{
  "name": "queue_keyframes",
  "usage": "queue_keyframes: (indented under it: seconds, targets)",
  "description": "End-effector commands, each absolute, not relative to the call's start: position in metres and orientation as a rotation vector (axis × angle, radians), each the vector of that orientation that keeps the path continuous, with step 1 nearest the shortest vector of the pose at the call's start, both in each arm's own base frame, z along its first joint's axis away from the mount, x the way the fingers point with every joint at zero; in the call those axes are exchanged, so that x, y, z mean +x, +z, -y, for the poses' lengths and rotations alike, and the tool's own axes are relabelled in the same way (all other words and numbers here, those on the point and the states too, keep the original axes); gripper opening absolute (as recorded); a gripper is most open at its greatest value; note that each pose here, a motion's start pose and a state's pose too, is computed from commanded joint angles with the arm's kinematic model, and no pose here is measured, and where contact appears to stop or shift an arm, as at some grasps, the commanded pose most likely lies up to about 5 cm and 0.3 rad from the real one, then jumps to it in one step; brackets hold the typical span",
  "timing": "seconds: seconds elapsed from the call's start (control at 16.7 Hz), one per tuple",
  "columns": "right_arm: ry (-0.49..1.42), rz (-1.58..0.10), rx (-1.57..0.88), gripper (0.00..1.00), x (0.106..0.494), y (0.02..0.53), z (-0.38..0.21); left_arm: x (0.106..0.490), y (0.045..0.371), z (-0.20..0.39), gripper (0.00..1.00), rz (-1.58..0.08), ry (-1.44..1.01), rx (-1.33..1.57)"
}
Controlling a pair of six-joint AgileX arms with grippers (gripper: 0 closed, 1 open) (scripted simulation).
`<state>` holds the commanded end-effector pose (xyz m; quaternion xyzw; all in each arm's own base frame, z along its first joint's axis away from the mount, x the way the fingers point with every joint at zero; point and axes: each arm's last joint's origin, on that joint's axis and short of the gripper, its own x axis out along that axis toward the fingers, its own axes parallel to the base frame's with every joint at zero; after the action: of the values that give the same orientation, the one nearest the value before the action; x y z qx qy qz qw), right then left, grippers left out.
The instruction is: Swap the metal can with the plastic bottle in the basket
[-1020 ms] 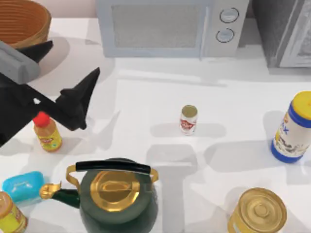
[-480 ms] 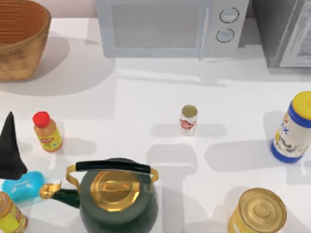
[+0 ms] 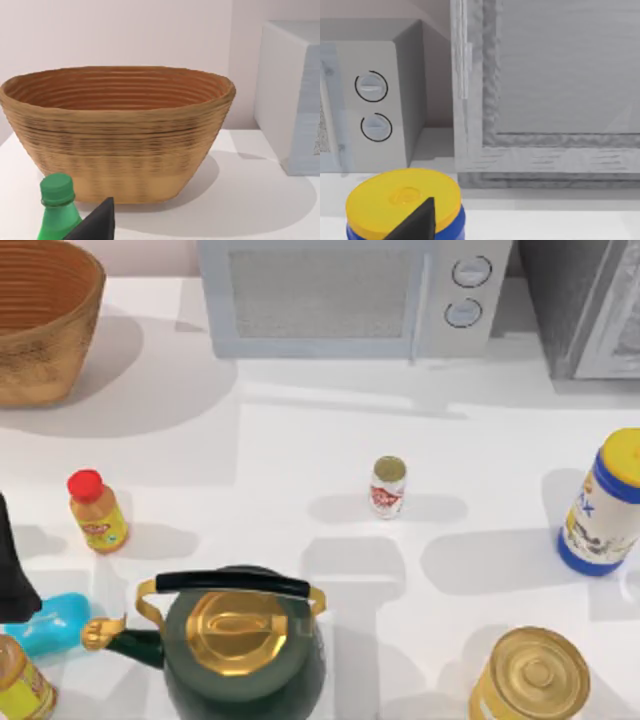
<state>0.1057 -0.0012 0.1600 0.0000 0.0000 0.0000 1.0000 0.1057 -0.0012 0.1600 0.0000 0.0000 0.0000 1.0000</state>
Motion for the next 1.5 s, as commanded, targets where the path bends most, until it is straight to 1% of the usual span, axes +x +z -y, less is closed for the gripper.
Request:
queue_keyframes:
  seconds: [0.42,0.66,0.84,1.02,1.2,1.5]
  targets:
    - [0.000,0.000,0.000,1.00,0.106,0.160,0.001,0.112,0.165,-0.003,1.00,0.004,0.019,0.011]
    - [0.000,0.000,0.000,1.00,0.106,0.160,0.001,0.129,0.167,-0.014,1.00,-0.015,0.036,0.034]
    - [0.000,0.000,0.000,1.00,0.106,0.160,0.001,0.146,0.162,-0.026,1.00,-0.050,0.035,0.050]
    - [0.000,0.000,0.000,1.00,0.106,0.160,0.001,0.163,0.149,-0.041,1.00,-0.095,0.023,0.056]
    - [0.000,0.000,0.000,1.00,0.106,0.160,0.001,0.175,0.129,-0.058,1.00,-0.141,0.007,0.050]
    - [0.000,0.000,0.000,1.00,0.106,0.160,0.001,0.182,0.092,-0.081,1.00,-0.195,-0.014,0.020]
